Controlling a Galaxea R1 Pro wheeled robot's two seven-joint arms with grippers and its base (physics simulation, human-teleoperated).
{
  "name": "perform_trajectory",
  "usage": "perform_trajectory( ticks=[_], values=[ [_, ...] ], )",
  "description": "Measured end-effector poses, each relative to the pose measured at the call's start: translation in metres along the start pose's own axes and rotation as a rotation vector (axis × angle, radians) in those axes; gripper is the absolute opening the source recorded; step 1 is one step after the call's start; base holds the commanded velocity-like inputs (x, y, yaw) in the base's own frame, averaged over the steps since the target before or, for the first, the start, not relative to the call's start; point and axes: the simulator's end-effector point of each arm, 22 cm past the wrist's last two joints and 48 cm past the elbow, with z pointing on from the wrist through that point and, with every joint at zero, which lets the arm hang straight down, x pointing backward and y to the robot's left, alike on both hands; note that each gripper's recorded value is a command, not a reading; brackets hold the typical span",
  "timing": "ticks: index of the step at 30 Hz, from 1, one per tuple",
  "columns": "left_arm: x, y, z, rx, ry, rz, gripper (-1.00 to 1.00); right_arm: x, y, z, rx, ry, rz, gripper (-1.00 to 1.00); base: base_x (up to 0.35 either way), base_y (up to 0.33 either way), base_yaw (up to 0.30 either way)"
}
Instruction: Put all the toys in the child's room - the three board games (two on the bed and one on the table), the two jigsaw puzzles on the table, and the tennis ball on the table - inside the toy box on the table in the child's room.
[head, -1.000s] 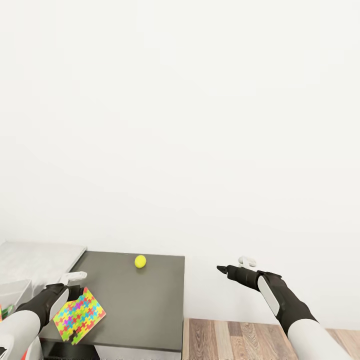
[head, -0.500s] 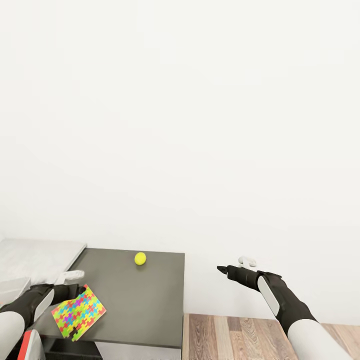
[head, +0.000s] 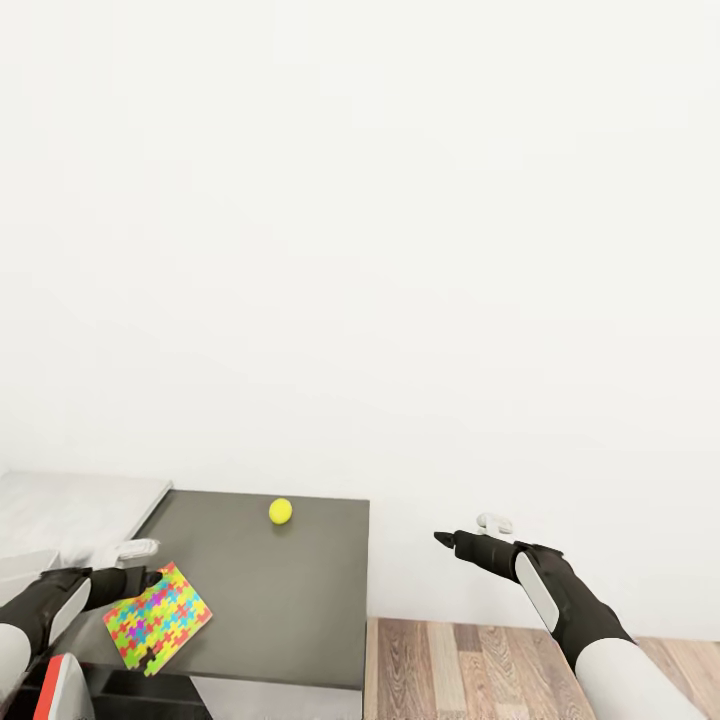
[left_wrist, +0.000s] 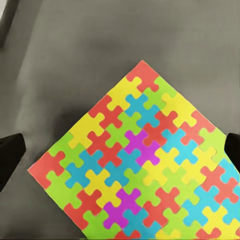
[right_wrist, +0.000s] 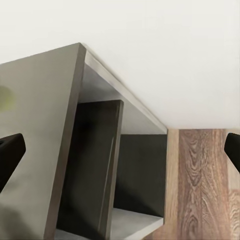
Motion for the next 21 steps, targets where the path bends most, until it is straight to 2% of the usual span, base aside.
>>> perform_trajectory(
  ticks=[4, 21],
  values=[
    [0.001, 0.014, -0.001, -0.019, 0.003, -0.001, 1.00, 0.003, -0.002, 0.002, 0.002, 0.006, 0.002, 1.00, 0.000, 0.000, 0.000],
    [0.012, 0.015, 0.008, -0.023, 0.028, 0.002, 1.00, 0.015, -0.008, 0.010, 0.009, 0.030, 0.013, 1.00, 0.000, 0.000, 0.000]
  ],
)
